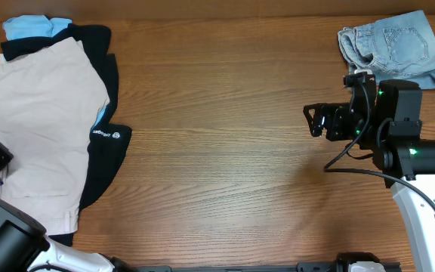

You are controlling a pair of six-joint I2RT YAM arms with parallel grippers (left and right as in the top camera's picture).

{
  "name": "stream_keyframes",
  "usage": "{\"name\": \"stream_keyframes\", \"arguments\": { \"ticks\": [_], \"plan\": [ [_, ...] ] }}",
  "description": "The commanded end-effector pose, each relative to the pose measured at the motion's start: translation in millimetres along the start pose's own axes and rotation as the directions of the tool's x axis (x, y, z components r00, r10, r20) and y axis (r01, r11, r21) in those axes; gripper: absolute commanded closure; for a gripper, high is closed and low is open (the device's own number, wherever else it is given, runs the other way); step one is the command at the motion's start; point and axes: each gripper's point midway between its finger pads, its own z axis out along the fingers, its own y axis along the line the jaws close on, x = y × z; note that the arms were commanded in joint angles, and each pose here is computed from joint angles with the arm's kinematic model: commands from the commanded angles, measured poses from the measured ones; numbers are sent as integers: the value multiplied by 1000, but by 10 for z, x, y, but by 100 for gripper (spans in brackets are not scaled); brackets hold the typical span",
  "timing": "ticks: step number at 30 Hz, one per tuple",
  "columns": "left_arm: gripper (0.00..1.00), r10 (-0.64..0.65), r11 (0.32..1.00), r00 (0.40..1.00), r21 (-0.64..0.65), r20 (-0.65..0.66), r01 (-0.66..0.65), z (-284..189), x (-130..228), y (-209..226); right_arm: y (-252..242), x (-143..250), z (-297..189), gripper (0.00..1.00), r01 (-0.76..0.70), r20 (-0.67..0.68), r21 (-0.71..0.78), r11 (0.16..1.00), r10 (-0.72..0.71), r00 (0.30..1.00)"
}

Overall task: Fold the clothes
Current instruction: 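Grasp the beige shorts on top of the stack with the left gripper, then drag the beige shorts right onto the open table with left gripper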

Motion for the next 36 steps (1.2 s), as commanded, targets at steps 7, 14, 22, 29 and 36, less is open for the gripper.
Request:
{"name": "stream_keyframes", "arguments": {
  "ticks": [7, 14, 22, 29, 36],
  "plan": [
    [96, 164, 891, 977, 403, 139, -207, -1083, -305, -1783, 198, -309, -119, 10, 19, 105, -81, 997, -11, 994],
    [96, 387, 655, 920, 683, 64, -324, -1442, 475, -3145, 235, -401, -263, 11, -5, 116, -81, 997, 15, 993],
    [96, 692, 298, 703, 823, 163, -484, -1606, 1823, -4673, -151, -378, -542, 11, -151, 85, 17, 988, 149, 985],
    [92, 761, 55, 595, 888, 259, -457, -1733, 2962, -5498, -603, -305, -776, 7, -280, 120, 116, 953, 266, 956],
    [41, 779, -66, 549, 910, 303, -409, -1731, 3723, -5808, -813, -307, -904, 4, -338, 161, 136, 931, 316, 935]
  ]
}}
